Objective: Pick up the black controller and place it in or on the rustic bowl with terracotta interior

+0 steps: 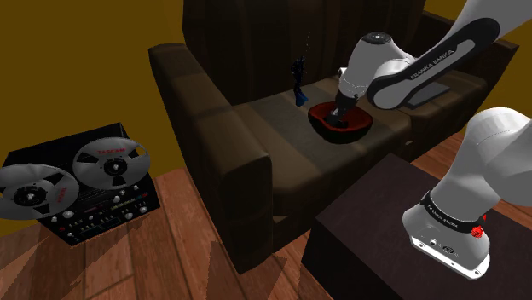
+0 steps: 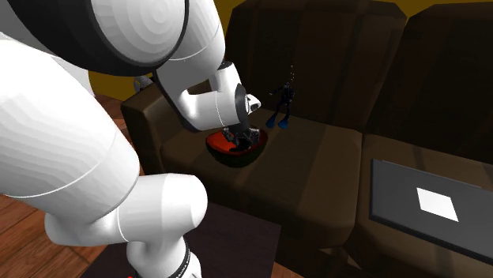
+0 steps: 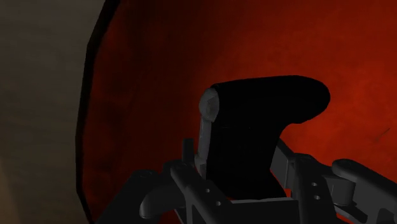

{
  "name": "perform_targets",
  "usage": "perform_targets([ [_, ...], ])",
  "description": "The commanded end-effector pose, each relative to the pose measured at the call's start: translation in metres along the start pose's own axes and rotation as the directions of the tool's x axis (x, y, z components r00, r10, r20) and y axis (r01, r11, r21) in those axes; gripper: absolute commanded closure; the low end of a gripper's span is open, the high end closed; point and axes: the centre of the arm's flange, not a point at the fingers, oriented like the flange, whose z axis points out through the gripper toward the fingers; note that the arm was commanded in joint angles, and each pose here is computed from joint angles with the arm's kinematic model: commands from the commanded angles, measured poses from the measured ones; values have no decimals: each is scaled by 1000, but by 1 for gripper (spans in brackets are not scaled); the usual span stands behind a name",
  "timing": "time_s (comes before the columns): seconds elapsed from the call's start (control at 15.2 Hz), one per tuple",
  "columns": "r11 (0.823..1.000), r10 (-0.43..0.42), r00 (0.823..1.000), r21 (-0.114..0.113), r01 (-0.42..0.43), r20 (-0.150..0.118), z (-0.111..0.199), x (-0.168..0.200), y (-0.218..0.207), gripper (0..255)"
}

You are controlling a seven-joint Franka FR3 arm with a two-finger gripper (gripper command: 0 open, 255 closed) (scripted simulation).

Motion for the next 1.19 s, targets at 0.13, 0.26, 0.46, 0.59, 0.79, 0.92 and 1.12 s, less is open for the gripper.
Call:
perform_targets([
  [0.13,1000,-1,1000,-1,2,14,5,-2,-1,255],
  [0.26,1000,-2,1000,-1,2,14,5,-1,-2,255],
  [0.46,1000,-2,1000,-1,2,14,-5,-5,2,255],
  [0.59,1000,-2,1000,-1,2,14,-15,-3,3,255],
  [0.79,1000,-2,1000,-1,2,14,-30,1,6,255],
  [0.92,1000,-2,1000,-1,2,14,-41,3,7,255],
  [1.12,1000,-2,1000,-1,2,14,-56,6,10,255],
])
